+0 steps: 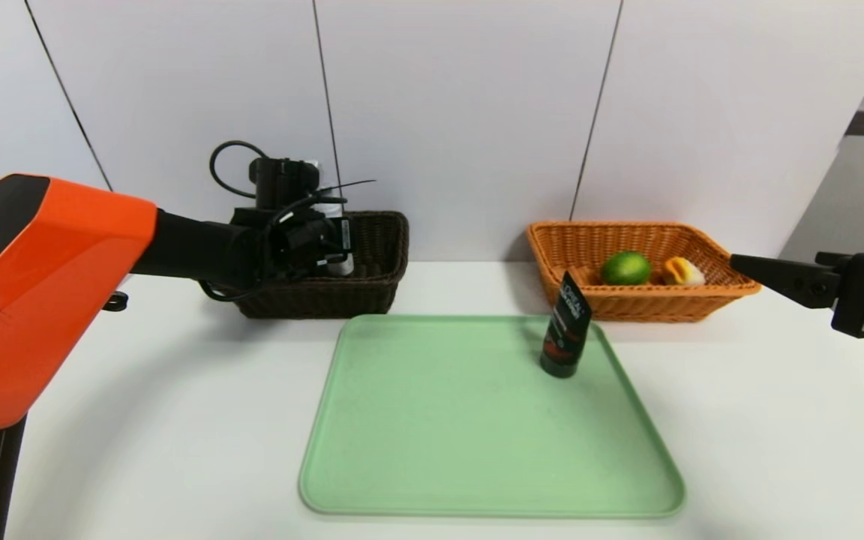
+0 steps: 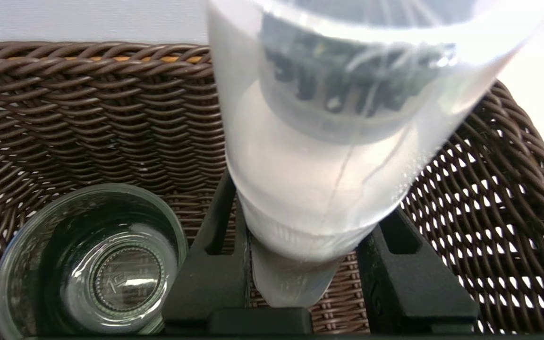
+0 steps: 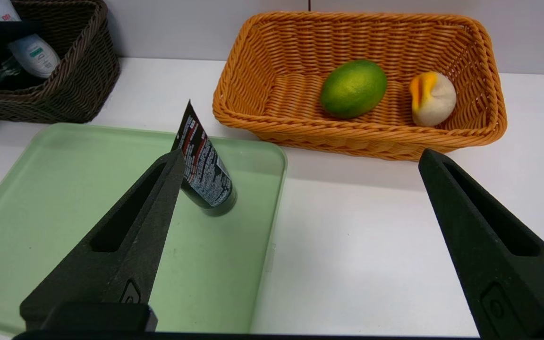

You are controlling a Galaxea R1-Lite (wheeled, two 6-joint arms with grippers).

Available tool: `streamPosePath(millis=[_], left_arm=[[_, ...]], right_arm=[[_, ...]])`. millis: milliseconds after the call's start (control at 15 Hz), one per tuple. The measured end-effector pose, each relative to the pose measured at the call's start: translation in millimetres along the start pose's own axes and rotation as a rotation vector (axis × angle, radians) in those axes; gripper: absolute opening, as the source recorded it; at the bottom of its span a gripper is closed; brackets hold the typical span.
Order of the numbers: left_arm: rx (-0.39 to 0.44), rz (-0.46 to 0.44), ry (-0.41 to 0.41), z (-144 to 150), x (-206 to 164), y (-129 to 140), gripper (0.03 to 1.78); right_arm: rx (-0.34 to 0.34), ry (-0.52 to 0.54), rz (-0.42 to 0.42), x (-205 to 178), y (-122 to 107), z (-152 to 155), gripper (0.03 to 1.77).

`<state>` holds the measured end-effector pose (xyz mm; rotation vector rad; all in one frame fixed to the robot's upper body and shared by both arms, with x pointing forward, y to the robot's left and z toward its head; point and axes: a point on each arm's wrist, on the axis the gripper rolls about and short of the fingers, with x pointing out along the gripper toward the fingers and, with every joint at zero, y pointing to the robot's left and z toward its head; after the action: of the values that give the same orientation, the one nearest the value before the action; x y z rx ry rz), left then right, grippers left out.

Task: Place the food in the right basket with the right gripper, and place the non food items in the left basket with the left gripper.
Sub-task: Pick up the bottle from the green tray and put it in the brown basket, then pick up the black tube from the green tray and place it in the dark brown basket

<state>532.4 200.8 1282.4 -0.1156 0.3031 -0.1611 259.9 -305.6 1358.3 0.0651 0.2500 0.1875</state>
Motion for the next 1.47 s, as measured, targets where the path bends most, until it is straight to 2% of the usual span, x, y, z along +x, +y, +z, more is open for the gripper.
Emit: streamPosePath(millis=[200, 533, 733, 867, 1000, 1200, 1333, 1467], left_arm=[[-0.001, 0.003, -0.007, 3.1, -3.2, 1.1, 0.63], [0.001, 0.005, -0.005, 1.6, -2.6, 1.4, 1.11], [0.000, 0.004, -0.010, 3.0, -3.0, 1.1, 1.31], [-0.005, -0.003, -0.040, 16.2, -12.0, 0.2, 1.40], [-0.010, -0.012, -0.079, 39.7, -33.7, -2.1, 1.47], [-0.014, -0.014, -0.102, 80.1, -93.0, -1.8, 1.54], [-0.013, -0.005, -0.081, 92.5, -140.2, 2.2, 1.58], [-0.011, 0.005, -0.062, 89.9, -187.8, 8.3, 1.61]], right_arm=[[-0.001, 0.001, 0.002, 0.0, 0.4, -0.1, 1.71], [0.000, 0.000, 0.003, -0.6, 0.5, 0.0, 1.71], [-0.001, 0.001, 0.003, -0.5, 0.6, -0.3, 1.71], [-0.001, 0.006, 0.004, -0.5, 0.9, -0.3, 1.71], [0.004, 0.018, 0.013, -1.6, 3.4, 2.8, 1.71], [0.033, 0.022, 0.092, -1.8, 18.7, 8.5, 1.71], [0.025, 0.032, 0.143, 1.3, 30.9, 7.3, 1.71], [0.006, 0.047, 0.161, 6.5, 42.7, -3.3, 1.71]])
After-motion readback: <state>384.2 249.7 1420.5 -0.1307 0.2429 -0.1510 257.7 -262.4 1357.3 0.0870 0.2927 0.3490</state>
